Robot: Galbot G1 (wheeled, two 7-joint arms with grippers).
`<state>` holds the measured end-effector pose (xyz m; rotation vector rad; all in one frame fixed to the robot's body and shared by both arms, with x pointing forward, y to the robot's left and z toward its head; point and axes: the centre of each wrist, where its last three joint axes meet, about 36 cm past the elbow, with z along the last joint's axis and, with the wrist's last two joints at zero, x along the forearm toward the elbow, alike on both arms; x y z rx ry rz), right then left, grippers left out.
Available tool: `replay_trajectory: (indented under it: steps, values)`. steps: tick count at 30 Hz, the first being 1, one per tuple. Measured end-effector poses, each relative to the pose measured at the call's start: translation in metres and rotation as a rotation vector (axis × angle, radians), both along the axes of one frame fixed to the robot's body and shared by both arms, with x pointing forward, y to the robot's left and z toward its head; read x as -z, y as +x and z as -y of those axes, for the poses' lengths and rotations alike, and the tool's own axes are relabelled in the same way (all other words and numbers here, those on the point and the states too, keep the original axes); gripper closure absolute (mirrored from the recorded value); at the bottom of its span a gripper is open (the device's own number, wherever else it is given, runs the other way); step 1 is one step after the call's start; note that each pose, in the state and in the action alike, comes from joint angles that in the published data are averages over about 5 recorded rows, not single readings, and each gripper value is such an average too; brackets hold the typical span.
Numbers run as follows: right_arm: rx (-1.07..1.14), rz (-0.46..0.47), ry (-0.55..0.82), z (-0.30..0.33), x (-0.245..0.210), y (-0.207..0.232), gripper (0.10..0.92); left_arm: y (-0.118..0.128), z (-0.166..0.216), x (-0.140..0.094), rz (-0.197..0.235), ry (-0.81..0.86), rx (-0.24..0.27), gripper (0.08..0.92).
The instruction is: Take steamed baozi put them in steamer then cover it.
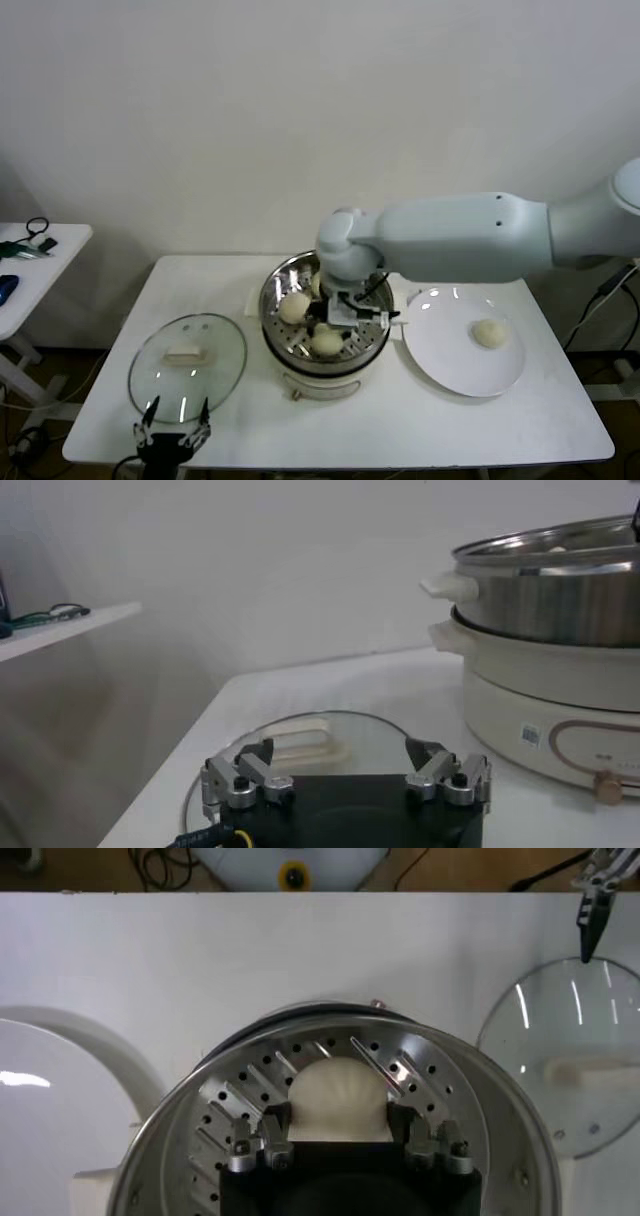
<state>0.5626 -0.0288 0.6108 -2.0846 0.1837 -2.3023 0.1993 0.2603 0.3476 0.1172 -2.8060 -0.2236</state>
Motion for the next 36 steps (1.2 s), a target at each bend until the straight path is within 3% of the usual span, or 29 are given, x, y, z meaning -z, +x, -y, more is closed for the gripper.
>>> replay_trajectory:
  steps: [7, 11, 15, 20, 29, 36]
  values:
    - [-0.010, -0.012, 0.000, -0.009, 0.017, 0.001, 0.362, -0.001, -0.001, 0.001, -0.001, 0.001, 0.000, 0.177]
    - [-0.003, -0.022, 0.000, -0.010, 0.018, 0.001, 0.275, -0.001, 0.000, 0.000, 0.000, 0.002, 0.002, 0.177]
    - [0.020, -0.031, -0.004, -0.005, 0.008, 0.004, 0.208, -0.001, 0.001, 0.000, 0.002, 0.002, 0.007, 0.177]
    - [0.124, -0.037, 0.002, 0.018, -0.021, 0.019, 0.200, -0.002, 0.000, -0.001, 0.006, 0.007, 0.007, 0.177]
    - [0.600, -0.071, 0.085, 0.137, -0.091, 0.071, 0.200, -0.002, 0.000, -0.003, 0.014, 0.011, 0.013, 0.177]
    - [1.002, -0.076, 0.158, 0.262, -0.092, 0.091, 0.200, -0.001, 0.000, -0.005, 0.022, 0.010, 0.012, 0.177]
